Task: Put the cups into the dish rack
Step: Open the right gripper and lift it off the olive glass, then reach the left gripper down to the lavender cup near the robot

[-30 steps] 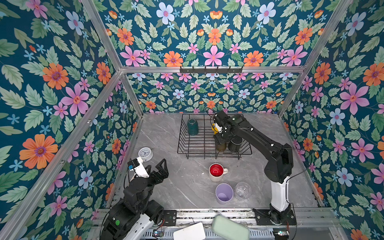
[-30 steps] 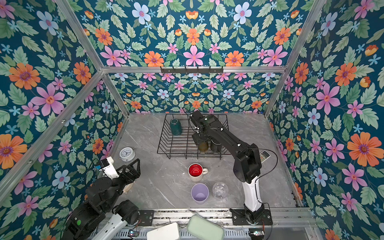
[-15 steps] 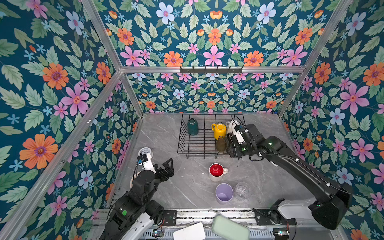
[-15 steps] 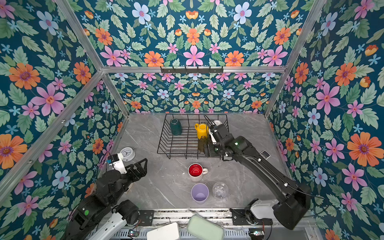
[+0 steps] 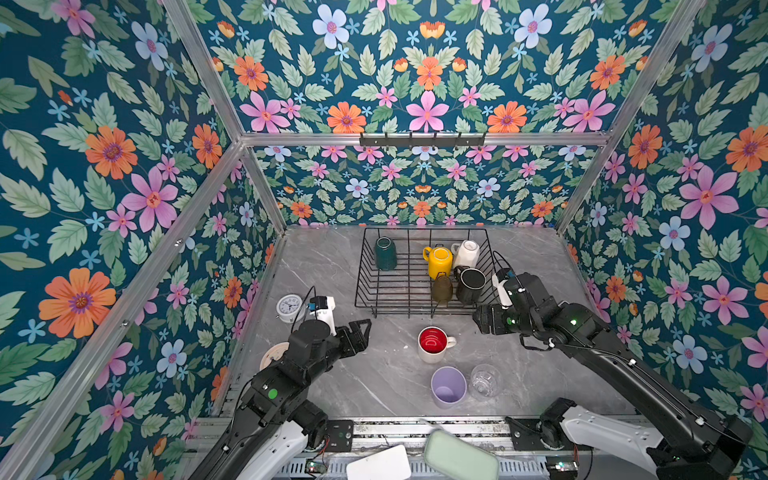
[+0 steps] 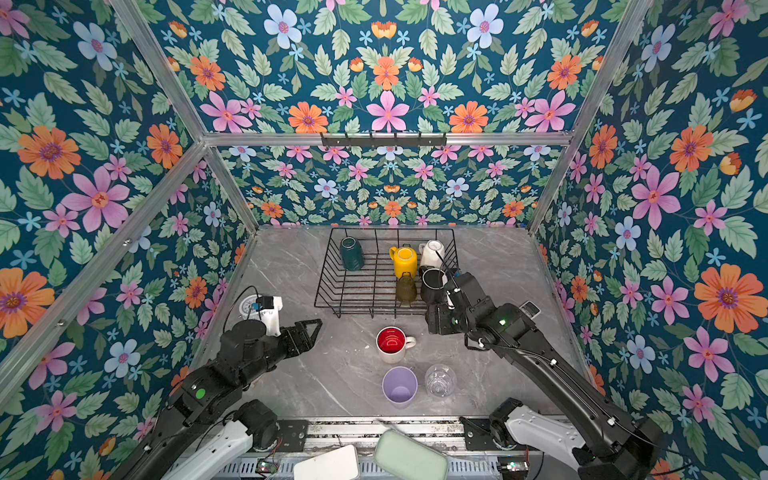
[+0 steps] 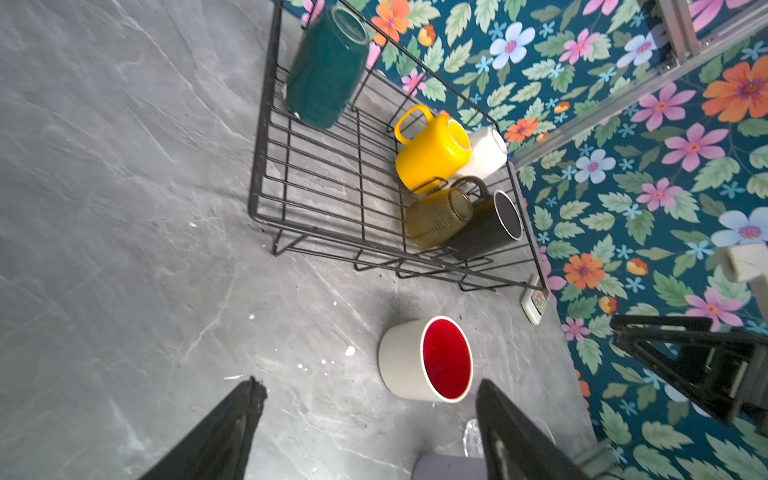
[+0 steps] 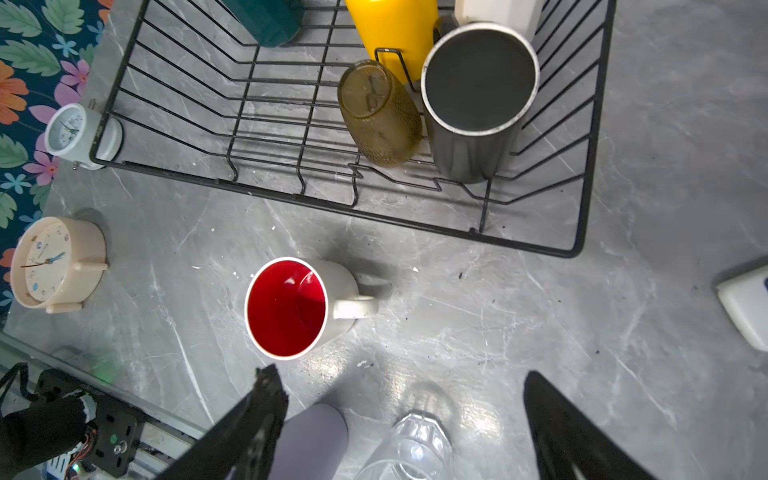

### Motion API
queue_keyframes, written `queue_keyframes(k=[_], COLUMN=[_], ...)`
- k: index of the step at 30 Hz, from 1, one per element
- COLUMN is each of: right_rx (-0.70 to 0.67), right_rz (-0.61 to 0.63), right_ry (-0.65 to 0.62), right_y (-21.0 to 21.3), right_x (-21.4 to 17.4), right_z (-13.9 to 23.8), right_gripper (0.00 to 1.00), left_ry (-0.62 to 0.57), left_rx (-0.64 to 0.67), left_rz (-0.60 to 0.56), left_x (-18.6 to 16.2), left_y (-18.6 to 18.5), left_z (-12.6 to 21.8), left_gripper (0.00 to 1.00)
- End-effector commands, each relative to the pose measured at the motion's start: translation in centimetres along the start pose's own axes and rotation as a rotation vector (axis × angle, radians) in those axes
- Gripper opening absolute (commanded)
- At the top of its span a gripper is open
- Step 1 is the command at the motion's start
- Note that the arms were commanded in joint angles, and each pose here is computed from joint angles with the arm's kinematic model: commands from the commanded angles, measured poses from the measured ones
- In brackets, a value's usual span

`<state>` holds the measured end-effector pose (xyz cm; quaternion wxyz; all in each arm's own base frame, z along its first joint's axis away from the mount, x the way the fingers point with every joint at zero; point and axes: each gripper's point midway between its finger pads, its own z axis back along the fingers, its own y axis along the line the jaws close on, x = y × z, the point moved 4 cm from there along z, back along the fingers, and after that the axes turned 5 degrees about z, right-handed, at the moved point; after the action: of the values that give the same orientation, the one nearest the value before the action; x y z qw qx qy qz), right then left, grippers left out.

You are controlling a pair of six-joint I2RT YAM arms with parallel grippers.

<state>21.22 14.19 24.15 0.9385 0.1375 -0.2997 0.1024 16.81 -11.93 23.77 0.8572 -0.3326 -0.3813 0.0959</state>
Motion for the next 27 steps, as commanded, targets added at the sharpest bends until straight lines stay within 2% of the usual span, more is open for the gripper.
queue_keyframes(k=[1, 8, 23, 27], right_rx=[-0.034, -0.041, -0.06, -0.06], right_rz=[-0.021, -0.033, -0.032, -0.033], right_ry=[0.016, 0.035, 0.043, 0.044], right_y=[-0.7, -0.9, -1.2, -1.3], right_x=[-0.8, -1.4, -1.3, -1.4], right_z=[0.0, -0.7, -0.5, -0.4], right_gripper=[0.89, 0.89, 0.89, 0.89], left_ry=[0.083, 0.184, 0.445, 0.503], left_rx=[-0.128, -0.208, -0.107, -0.024], left_rz=[0.0, -0.048, -0.361, -0.439], left_x=[-0.5, -2.1, -12.2, -14.3], left_y=[-2.4, -5.2, -10.6, -10.7], left_z=[0.0, 0.4, -0.2, -0.6], left_gripper=[0.8, 0.75, 0.75, 0.75])
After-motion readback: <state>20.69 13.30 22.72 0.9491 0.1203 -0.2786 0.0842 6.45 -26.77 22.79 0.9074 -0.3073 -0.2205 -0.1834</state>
